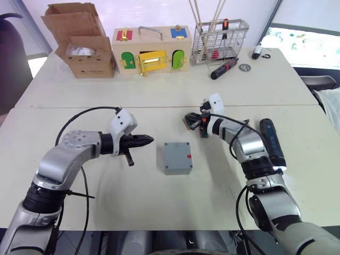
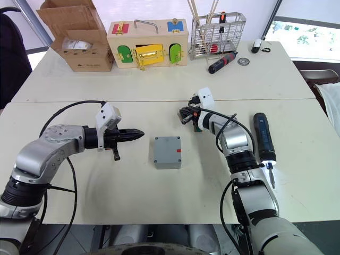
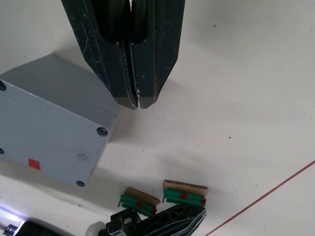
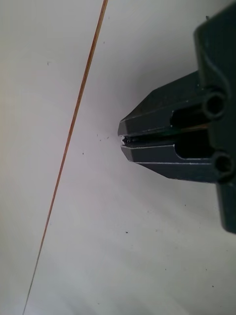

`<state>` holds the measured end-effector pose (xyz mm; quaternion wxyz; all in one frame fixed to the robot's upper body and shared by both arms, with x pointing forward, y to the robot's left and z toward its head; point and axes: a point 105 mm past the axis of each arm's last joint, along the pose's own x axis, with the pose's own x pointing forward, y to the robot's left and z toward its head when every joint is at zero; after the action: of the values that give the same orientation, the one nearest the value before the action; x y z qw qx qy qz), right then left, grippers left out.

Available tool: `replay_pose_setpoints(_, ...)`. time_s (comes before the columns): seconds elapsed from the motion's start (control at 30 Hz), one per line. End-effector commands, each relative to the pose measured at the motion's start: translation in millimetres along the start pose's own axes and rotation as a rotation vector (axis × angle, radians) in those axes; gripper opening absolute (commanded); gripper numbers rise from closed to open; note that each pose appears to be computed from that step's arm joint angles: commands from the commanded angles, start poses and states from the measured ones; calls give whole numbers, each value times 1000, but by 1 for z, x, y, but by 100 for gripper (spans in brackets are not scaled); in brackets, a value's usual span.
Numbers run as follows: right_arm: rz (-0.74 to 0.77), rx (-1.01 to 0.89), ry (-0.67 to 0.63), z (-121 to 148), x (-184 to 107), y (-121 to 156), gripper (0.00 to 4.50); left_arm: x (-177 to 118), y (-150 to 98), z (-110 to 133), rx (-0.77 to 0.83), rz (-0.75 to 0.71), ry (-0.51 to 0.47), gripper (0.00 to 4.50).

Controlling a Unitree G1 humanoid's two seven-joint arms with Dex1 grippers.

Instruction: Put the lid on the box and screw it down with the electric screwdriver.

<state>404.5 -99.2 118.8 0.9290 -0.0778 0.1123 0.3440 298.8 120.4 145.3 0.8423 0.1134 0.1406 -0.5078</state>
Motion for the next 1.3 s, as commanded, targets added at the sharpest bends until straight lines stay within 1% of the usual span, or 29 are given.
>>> replay_pose_setpoints(0.03,-13,-31,-69,22,-2,-3,6,-3,-2,9,43,1,-20,0)
replay_pose_setpoints(0.5,-13,-58,-140,52,-18,-4,6,3,-3,9,42,-12,-23,0)
replay_pose_setpoints(0.63,16,-99,-199,73,-38,4,6,0,-3,11,51,-18,-26,0)
replay_pose_setpoints(0.73,93,-143,-224,82,-63,21,6,-4,-7,15,74,-48,-20,0)
replay_pose_setpoints(0.87,240,-241,-128,60,-95,53,6,-13,-23,24,126,-153,-3,0)
replay_pose_setpoints(0.97,280,-246,-84,48,-108,68,6,-17,-32,28,169,-215,15,0)
replay_pose_setpoints(1.1,304,-237,-53,37,-112,79,6,-16,-40,33,195,-266,20,0)
replay_pose_setpoints(1.3,290,-217,-46,31,-107,82,6,-12,-40,34,196,-267,15,0)
